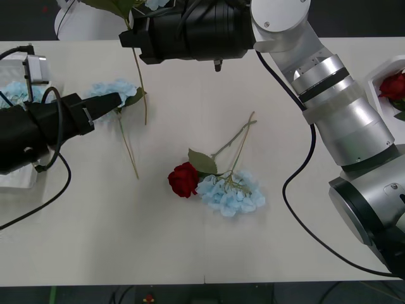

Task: Put the red flowers into the right box and the blue flowers into the left box

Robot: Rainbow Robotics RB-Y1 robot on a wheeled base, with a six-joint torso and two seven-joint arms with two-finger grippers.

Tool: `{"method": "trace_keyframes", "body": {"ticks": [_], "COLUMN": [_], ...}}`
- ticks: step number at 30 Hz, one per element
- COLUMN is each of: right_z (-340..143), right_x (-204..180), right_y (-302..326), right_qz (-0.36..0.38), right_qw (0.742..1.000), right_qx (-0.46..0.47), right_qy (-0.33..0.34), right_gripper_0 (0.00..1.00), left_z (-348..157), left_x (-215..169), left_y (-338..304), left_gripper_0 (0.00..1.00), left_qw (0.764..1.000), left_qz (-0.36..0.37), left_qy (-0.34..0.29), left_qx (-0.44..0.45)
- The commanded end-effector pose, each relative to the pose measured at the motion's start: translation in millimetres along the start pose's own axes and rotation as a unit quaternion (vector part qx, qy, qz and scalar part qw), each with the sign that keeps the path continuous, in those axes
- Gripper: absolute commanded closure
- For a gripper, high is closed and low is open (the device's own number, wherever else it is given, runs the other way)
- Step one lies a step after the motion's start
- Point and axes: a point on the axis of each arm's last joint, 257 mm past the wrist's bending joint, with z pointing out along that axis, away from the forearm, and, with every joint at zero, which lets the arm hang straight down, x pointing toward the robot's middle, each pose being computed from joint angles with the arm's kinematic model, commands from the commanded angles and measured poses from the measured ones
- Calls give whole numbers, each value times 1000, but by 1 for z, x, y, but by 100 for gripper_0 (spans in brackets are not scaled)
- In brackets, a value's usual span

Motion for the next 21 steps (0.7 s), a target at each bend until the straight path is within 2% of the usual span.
{"method": "trace_keyframes", "body": {"ticks": [1, 6, 11, 16, 19, 20, 21], "right_z": [13, 14, 15, 15, 16, 16, 16], "right_x": [-32, -31, -28, -28, -27, -27, -26], "right_y": [33, 35, 36, 36, 37, 37, 37], "right_qz": [-38, -36, -37, -36, -36, -36, -36], "right_qw": [999, 999, 999, 999, 999, 999, 999], "right_qx": [-28, -31, -32, -32, -32, -32, -32], "right_qy": [-17, -17, -13, -13, -12, -12, -11], "right_gripper_0": [100, 100, 100, 100, 100, 100, 100], "left_z": [23, 47, 54, 63, 69, 73, 75], "left_x": [9, 11, 8, 3, -1, -2, -3], "left_y": [-35, -56, -58, -64, -62, -60, -60], "left_gripper_0": [0, 0, 0, 7, 28, 45, 56], "left_qw": [994, 991, 988, 987, 988, 988, 988], "left_qz": [97, 114, 138, 144, 141, 139, 137], "left_qy": [-25, -56, -55, -56, -58, -57, -58], "left_qx": [33, 46, 40, 43, 41, 39, 39]}}
